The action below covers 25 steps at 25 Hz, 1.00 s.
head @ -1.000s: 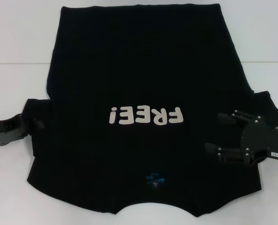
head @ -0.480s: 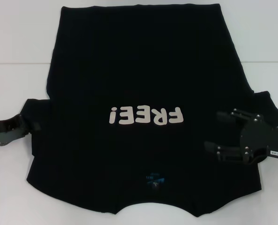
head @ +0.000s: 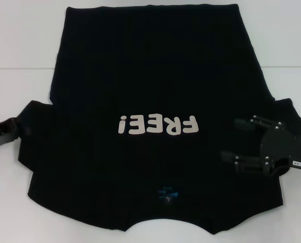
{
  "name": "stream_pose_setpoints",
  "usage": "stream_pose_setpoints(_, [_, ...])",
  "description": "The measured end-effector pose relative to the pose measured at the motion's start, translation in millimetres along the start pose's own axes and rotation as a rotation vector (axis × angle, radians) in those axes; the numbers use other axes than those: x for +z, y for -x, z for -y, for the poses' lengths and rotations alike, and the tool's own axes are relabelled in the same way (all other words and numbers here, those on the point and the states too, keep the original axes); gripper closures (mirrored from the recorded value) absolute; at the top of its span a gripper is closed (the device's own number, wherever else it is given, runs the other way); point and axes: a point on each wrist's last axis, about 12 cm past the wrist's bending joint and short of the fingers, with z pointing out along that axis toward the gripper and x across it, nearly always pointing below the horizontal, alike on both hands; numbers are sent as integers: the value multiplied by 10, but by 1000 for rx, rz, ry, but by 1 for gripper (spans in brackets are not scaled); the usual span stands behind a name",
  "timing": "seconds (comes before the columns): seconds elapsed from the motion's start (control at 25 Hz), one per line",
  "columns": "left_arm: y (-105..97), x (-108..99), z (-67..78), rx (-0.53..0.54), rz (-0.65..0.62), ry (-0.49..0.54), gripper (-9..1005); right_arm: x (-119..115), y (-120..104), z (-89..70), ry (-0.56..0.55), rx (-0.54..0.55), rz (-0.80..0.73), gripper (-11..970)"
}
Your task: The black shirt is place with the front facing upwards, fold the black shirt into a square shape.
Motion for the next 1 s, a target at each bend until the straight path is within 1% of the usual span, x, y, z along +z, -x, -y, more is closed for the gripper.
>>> stream_pose_setpoints(0.36, [118,-85,-53,26,45,37,967,0,3,4,-1,0,1,32])
stream_pose_setpoints(0.64, [173,-134,-75,31,61,47,966,4,4,3,1,-1,0,31])
stream_pose_setpoints(0.76, [174,-138,-69,28,59,42,966,3,2,1,1,0,0,31])
stream_pose_setpoints(1.0, [196,-158,-1,38,57,14,965,-2,4,-11,9,1,4,32])
